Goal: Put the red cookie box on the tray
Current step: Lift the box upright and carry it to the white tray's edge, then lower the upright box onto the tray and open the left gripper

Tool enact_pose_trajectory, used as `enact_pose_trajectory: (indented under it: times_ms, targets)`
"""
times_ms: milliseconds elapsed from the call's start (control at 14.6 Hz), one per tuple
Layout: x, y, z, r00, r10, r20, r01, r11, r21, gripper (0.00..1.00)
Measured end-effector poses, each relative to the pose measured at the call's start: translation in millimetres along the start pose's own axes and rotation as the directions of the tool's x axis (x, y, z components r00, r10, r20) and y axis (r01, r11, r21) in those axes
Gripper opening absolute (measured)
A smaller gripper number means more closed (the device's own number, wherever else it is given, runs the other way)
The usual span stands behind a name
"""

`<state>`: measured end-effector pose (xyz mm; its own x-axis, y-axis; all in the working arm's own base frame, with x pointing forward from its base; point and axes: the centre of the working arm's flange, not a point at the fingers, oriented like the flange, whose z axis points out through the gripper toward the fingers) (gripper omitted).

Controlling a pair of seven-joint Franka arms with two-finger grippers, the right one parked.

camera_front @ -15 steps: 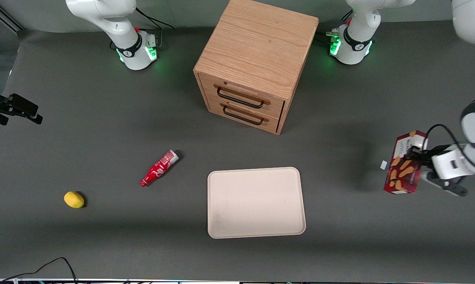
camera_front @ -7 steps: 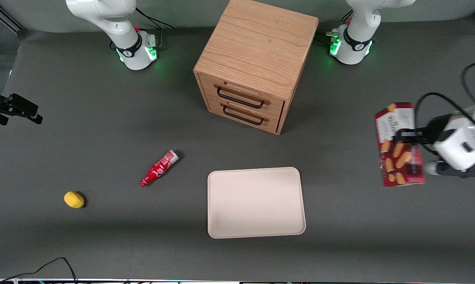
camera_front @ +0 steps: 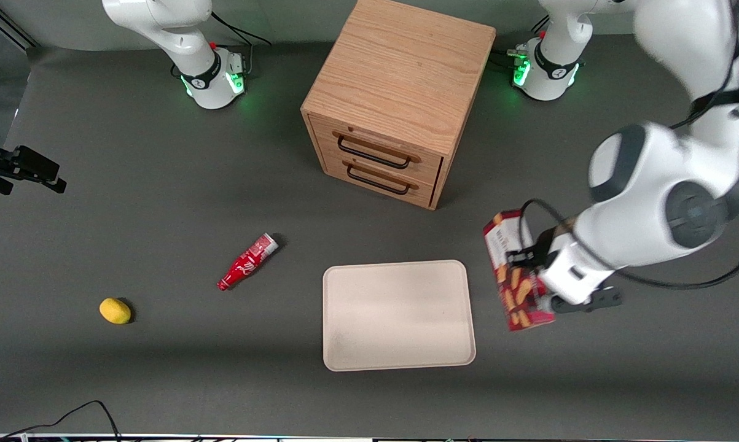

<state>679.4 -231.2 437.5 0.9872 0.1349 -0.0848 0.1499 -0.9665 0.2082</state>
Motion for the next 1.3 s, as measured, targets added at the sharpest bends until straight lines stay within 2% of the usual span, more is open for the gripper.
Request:
enact_pose_trajectory:
  times_ms: [137,342,410,821,1299]
  targets:
    - [8.0,8.3,60.6,1.0,0.001,-0.027,-0.001,1.0,-0.003,0.31]
    - [19.1,14.7,127.7,0.996,0.019,-0.09,-0.018,1.0,0.014,0.31]
    - [18.9,18.4,145.7,0.995,0.027,-0.1,-0.024,0.999,0.026,0.31]
    - [11.9,26.2,184.6,0.99,0.094,-0.102,-0.083,0.991,0.105,0.31]
    - [6.8,31.8,195.6,0.989,0.113,-0.092,-0.101,0.988,0.119,0.31]
